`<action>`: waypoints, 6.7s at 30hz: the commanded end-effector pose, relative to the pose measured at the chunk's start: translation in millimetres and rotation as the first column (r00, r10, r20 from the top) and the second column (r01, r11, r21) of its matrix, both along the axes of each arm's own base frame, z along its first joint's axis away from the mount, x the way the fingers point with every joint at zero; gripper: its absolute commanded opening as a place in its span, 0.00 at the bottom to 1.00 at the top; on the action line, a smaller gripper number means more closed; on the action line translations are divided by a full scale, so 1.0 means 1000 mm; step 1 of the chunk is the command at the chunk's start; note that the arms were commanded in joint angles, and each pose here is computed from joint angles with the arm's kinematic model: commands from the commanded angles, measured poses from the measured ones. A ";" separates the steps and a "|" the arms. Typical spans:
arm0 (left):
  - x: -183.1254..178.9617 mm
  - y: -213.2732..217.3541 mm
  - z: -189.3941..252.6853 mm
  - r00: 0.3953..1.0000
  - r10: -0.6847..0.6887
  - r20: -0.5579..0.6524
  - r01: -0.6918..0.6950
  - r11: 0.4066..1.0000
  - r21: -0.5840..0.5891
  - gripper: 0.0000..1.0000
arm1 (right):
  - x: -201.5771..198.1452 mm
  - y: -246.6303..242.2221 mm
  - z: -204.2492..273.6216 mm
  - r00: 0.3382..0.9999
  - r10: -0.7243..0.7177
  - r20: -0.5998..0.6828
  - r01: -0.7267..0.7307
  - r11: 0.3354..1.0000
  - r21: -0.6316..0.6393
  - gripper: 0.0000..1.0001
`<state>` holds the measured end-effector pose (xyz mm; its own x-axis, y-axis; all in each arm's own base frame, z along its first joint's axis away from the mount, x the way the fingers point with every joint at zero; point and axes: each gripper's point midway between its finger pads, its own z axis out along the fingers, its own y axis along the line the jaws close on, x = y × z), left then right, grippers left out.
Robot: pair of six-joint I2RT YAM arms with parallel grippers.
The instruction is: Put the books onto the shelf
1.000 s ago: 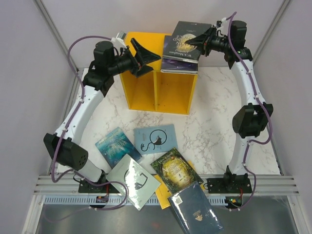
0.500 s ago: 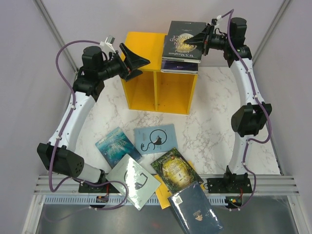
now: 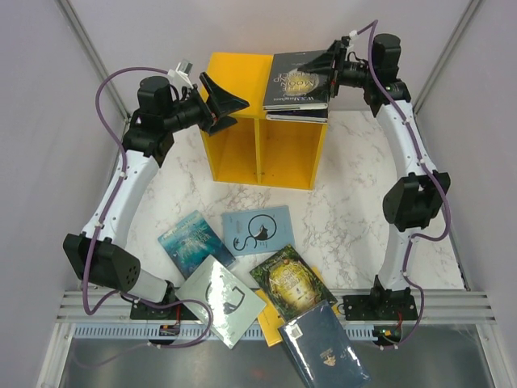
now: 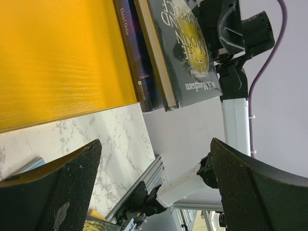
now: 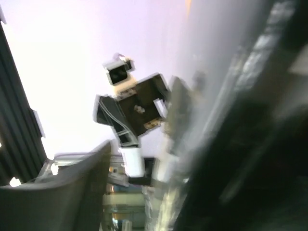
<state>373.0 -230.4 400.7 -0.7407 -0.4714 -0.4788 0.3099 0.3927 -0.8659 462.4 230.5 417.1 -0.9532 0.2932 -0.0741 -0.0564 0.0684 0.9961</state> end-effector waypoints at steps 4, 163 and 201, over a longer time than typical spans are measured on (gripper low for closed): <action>-0.003 0.000 0.002 0.998 -0.033 0.044 0.033 0.999 0.017 0.94 | -0.020 -0.014 0.038 0.989 -0.015 0.145 0.015 1.000 0.005 0.98; -0.120 0.172 -0.235 0.692 0.542 -0.476 -0.161 0.760 0.630 0.90 | -0.318 0.011 -0.202 0.945 0.321 0.068 -0.176 0.669 -0.722 0.98; -0.457 -0.104 -0.296 0.583 -0.656 -0.480 0.781 0.615 0.107 0.98 | -0.302 -0.098 -0.269 0.950 -0.313 0.002 0.162 0.486 -0.859 0.98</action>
